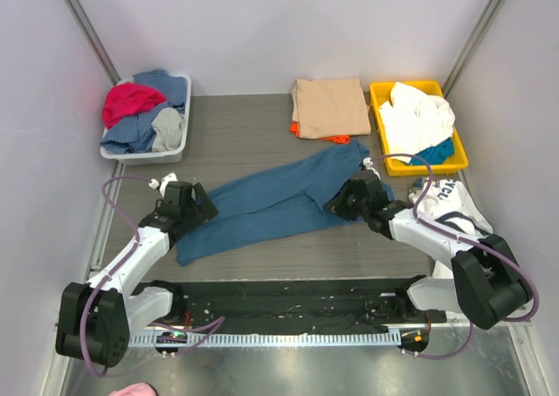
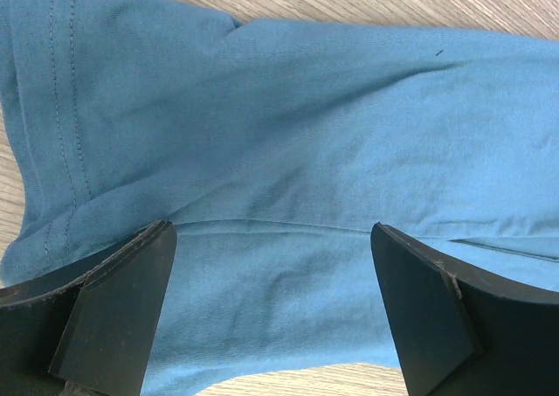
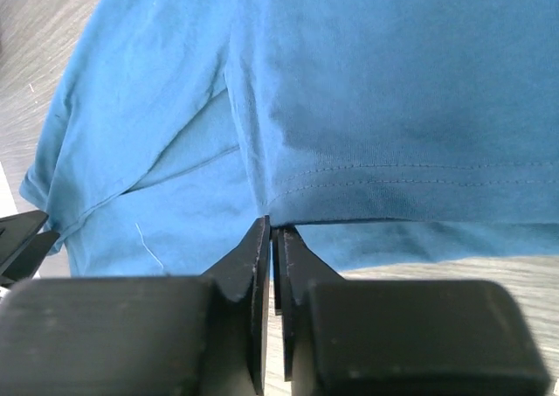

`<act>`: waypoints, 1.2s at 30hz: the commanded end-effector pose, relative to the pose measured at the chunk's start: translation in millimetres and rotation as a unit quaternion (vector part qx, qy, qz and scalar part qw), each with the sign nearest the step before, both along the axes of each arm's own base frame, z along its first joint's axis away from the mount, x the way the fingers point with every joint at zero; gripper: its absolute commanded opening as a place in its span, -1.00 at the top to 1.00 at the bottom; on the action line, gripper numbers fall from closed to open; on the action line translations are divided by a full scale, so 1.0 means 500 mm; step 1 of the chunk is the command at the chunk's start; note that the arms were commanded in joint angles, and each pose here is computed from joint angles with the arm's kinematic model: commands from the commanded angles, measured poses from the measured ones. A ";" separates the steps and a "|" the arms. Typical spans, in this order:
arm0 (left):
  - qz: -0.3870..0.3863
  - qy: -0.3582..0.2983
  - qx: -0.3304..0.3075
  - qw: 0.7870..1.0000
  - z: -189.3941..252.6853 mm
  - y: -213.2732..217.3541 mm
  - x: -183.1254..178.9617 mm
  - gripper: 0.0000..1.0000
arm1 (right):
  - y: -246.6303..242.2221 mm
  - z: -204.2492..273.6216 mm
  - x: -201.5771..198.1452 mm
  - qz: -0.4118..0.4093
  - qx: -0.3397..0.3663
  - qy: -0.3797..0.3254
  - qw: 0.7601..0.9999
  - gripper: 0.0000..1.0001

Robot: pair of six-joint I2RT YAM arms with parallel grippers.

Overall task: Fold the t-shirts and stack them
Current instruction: Fold the tshirt

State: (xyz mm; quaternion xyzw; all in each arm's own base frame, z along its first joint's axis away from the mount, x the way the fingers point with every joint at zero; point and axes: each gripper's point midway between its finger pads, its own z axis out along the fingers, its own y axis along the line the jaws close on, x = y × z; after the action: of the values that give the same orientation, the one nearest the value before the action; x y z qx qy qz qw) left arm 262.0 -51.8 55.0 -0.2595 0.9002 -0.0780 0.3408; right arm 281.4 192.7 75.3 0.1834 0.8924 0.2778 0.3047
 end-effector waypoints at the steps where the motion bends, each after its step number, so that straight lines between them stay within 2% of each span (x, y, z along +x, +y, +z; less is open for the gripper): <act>1: -0.001 -0.014 -0.006 1.000 0.012 -0.003 0.004 -0.99 | 0.004 0.005 -0.017 0.011 0.005 0.006 1.000 0.52; 4: -0.001 -0.015 -0.005 1.000 0.014 -0.002 0.005 -0.99 | -0.011 0.021 -0.017 0.003 -0.013 0.001 1.000 0.15; 7: -0.001 -0.017 -0.005 1.000 0.017 -0.002 0.007 -0.99 | -0.031 0.065 -0.005 -0.013 -0.032 -0.027 0.999 0.03; 12: -0.005 -0.023 -0.006 1.000 0.029 -0.006 0.016 -0.99 | -0.066 0.112 0.029 -0.042 -0.078 -0.073 0.993 -0.02; 18: -0.019 -0.045 0.005 0.999 0.065 -0.005 0.032 -0.99 | -0.066 0.100 0.076 -0.037 -0.123 -0.082 0.988 -0.03; 23: -0.052 -0.085 -0.011 0.995 0.110 -0.036 0.085 -0.99 | -0.064 0.093 0.099 -0.033 -0.143 -0.079 0.986 -0.04; 28: -0.131 -0.133 -0.015 0.982 0.175 -0.113 0.162 -1.00 | -0.082 0.123 0.095 -0.050 -0.147 -0.097 0.983 -0.05; 31: -0.202 -0.139 -0.004 0.969 0.188 -0.195 0.206 -0.99 | -0.116 0.148 0.083 -0.076 -0.168 -0.108 0.977 -0.06; 34: -0.270 -0.130 0.010 0.954 0.173 -0.293 0.244 -1.00 | -0.153 0.184 0.069 -0.106 -0.184 -0.126 0.969 -0.07; 36: -0.342 -0.139 0.004 0.929 0.189 -0.385 0.252 -0.99 | -0.174 0.213 0.058 -0.122 -0.189 -0.140 0.964 -0.07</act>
State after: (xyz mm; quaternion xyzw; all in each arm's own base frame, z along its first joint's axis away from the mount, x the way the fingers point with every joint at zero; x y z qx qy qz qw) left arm 370.6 -174.8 128.8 -0.0458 0.8990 -0.1734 0.3996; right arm 309.6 130.6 135.9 0.1667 0.8814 0.1170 0.4261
